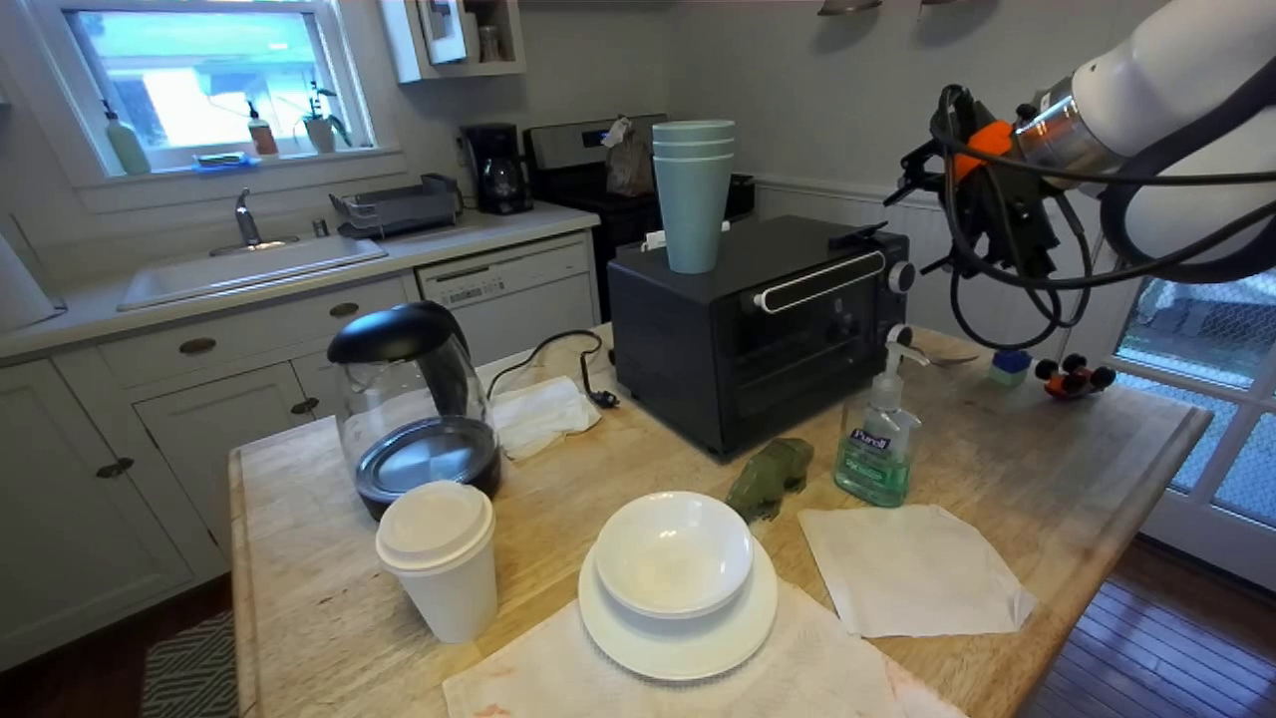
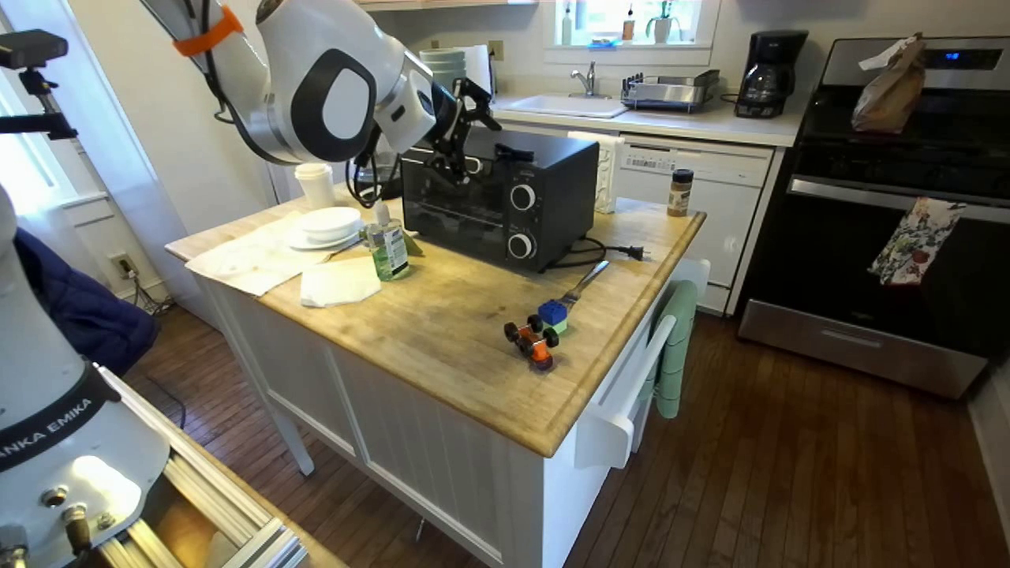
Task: Put the black clip on the stacked cups.
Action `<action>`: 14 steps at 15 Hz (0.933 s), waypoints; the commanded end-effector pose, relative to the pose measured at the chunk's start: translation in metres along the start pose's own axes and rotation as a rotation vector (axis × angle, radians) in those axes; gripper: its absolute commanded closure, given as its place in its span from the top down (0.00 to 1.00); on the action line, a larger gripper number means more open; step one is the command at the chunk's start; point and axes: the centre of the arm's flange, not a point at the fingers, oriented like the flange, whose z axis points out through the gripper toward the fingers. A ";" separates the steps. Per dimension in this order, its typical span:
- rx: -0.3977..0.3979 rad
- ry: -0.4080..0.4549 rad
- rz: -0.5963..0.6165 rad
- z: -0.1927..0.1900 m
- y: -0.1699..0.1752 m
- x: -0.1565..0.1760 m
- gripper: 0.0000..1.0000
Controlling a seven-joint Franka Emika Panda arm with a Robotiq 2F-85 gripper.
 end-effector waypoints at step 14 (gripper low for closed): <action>0.034 -0.033 0.097 0.056 -0.008 0.018 0.70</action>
